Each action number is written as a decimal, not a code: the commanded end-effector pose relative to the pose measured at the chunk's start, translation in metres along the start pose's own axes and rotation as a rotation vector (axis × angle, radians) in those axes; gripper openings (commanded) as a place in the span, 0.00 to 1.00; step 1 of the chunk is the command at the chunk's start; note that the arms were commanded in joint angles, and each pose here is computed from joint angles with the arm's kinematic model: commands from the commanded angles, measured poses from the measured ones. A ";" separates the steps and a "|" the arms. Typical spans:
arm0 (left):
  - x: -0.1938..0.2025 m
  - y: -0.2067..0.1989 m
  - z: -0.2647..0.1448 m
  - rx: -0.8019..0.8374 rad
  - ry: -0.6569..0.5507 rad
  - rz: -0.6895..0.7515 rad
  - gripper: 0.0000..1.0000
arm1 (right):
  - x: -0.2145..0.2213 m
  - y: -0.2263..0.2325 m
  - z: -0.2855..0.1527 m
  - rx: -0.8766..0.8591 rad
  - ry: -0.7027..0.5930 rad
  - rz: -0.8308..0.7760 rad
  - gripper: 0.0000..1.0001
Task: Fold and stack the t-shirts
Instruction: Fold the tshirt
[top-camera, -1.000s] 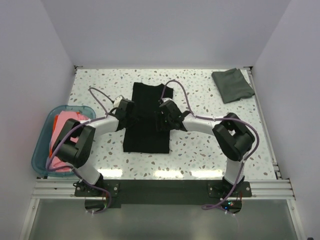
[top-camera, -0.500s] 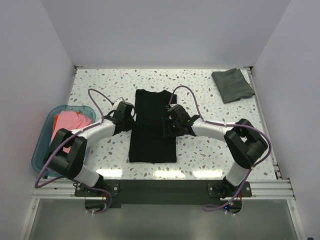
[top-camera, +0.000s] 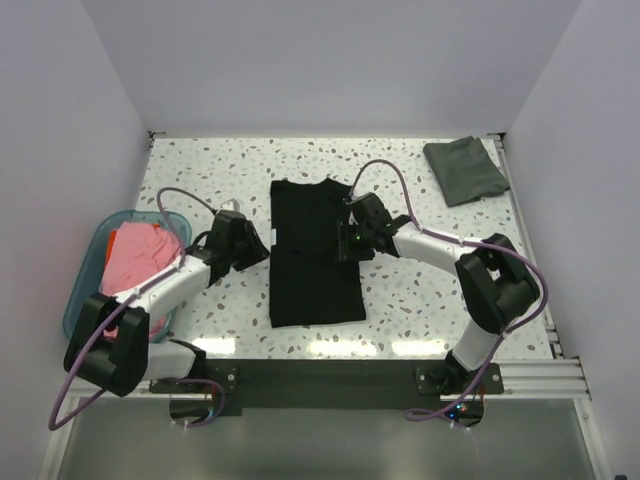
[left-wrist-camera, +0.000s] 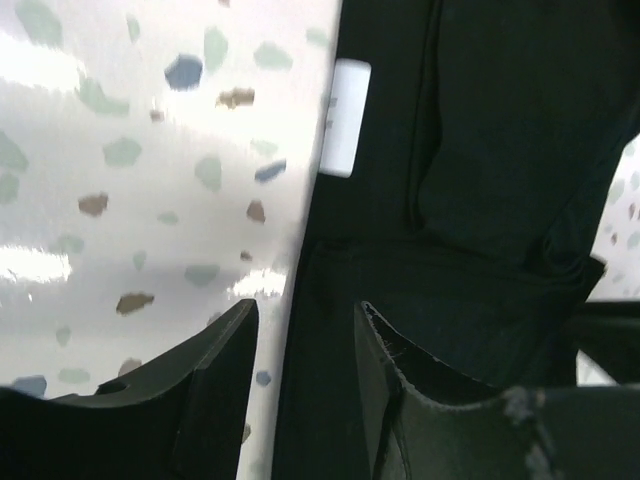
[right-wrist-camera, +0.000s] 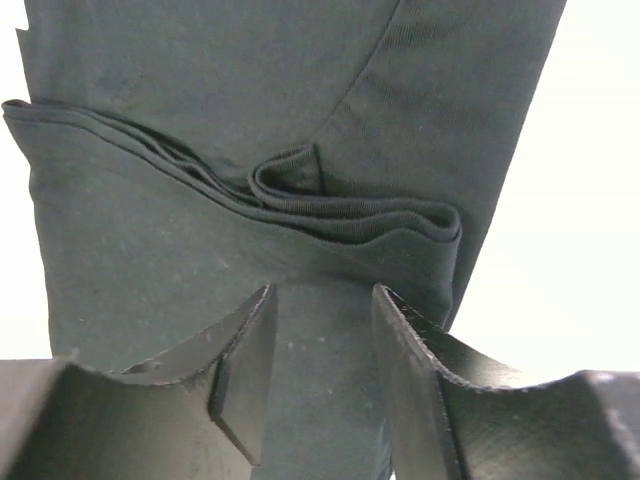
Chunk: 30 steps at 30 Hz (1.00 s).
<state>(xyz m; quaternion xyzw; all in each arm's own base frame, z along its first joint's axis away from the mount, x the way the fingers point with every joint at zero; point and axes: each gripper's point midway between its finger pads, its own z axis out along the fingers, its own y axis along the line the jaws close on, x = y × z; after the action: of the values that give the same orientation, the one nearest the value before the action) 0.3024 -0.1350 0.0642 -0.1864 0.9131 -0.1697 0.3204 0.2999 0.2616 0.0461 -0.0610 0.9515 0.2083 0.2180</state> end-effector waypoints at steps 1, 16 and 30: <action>0.027 0.000 -0.008 0.048 0.051 0.025 0.49 | -0.031 0.009 -0.019 -0.024 -0.069 -0.002 0.43; 0.080 0.016 -0.037 0.079 0.149 0.041 0.51 | -0.025 -0.042 0.017 0.076 -0.015 0.083 0.26; 0.126 0.026 -0.050 0.129 0.310 0.043 0.64 | -0.038 -0.024 -0.055 0.034 -0.084 0.072 0.50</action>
<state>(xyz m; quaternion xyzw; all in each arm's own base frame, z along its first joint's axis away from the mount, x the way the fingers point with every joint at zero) 0.1857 -0.1522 0.0248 -0.1221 0.9426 -0.2244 0.2150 0.3318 0.2217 0.0757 -0.0102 0.9516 0.1910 0.2405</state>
